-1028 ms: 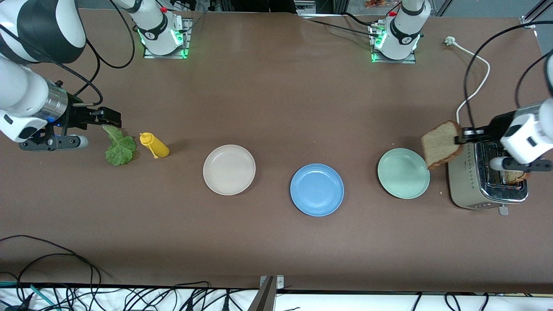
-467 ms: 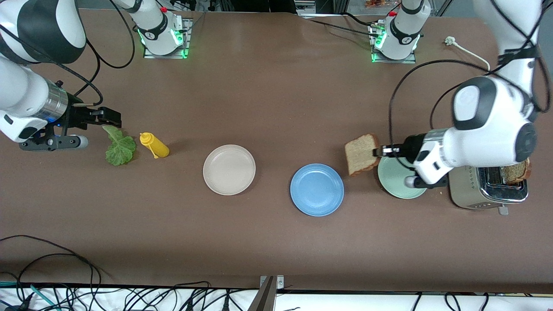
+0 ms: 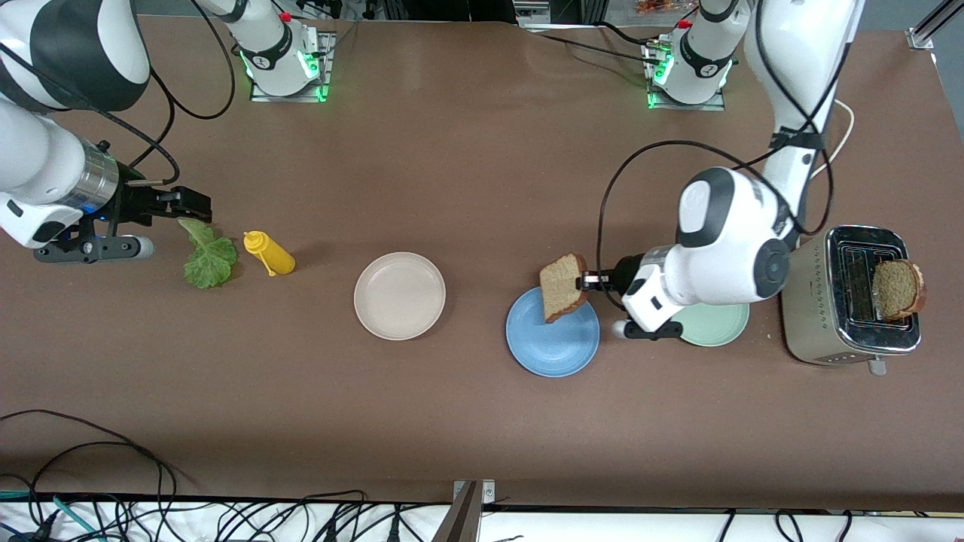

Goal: Make sandwich in blue plate with both arms
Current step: 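Lift the bread slice out and carry it to the blue plate, then lower the bread onto the blue plate while the right gripper reaches the lettuce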

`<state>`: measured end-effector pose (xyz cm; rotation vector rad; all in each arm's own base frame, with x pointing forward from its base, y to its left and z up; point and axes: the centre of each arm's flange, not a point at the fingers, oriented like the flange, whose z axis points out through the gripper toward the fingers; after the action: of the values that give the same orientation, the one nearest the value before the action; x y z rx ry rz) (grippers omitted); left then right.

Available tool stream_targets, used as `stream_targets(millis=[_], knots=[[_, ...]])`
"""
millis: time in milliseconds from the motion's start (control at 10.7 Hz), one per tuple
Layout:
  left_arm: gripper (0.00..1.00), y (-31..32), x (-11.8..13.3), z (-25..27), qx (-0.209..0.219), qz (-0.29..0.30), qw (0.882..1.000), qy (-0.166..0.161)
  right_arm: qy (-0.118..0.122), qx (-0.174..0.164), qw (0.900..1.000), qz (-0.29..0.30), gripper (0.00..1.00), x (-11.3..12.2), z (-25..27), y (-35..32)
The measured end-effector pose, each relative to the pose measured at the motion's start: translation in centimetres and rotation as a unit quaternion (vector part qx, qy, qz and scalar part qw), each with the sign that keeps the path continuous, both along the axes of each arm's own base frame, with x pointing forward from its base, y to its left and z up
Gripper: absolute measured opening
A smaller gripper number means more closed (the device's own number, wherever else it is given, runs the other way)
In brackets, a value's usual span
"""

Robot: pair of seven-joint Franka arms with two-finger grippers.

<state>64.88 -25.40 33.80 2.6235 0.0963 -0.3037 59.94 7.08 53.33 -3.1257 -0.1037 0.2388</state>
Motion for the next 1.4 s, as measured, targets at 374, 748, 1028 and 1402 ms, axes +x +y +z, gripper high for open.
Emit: stream_targets(millis=[374,748,1028,1402], knots=[[0.08,-2.1,0.3,-4.1,-0.001,0.018,1.000,-0.011,0.000,0.000,1.000,0.000,1.00,0.0,0.0,0.0],[0.08,-2.3,0.8,-5.3,-0.010,0.040,0.999,-0.018,0.000,0.000,1.000,0.000,1.00,0.0,0.0,0.0],[0.08,-2.1,1.4,-4.9,-0.014,0.052,0.998,-0.031,0.000,0.000,1.000,0.000,1.00,0.0,0.0,0.0],[0.08,-1.4,1.8,-5.1,-0.012,0.055,0.998,-0.033,0.001,0.000,1.000,0.000,1.00,0.0,0.0,0.0]])
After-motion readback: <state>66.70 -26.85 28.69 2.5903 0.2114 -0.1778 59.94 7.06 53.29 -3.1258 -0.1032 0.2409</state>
